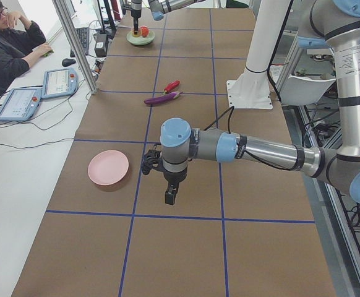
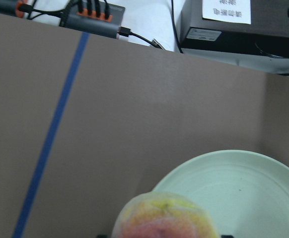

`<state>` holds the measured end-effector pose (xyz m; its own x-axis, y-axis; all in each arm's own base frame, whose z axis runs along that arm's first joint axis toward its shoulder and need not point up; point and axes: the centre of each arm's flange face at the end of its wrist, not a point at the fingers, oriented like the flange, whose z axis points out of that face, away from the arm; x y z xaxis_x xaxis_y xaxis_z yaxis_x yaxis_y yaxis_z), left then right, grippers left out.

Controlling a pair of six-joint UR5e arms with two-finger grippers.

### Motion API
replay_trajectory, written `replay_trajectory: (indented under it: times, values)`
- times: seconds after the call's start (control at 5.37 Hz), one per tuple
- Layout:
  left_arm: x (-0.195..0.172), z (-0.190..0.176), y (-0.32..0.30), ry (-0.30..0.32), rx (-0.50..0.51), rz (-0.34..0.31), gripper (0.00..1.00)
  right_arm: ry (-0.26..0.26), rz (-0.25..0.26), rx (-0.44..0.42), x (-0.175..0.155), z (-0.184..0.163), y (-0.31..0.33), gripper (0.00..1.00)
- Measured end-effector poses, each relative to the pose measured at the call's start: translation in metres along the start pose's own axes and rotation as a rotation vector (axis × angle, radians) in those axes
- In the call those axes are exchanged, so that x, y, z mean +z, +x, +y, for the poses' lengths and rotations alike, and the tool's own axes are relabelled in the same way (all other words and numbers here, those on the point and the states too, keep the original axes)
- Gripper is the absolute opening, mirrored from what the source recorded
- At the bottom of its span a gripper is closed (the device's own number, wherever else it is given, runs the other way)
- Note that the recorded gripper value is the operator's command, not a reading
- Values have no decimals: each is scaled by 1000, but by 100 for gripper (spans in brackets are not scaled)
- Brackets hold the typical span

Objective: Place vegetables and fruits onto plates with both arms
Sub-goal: 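Carry the peach with the right gripper to the pale green plate, then release the peach on the plate and raise the right gripper away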

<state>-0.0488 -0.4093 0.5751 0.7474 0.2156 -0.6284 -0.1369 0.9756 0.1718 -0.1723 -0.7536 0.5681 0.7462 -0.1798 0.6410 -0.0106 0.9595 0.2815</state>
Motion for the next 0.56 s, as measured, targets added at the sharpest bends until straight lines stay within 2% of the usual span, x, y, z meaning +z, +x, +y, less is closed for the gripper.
replay_trajectory:
  times: [0.37,0.56]
  values:
    - [-2,-2,1,5,6,-4,100,-17,-11,55,13,24,36,100]
    - [-3,-3,2,9,8,-4,100,-6,-28,104,-9,15,39,100]
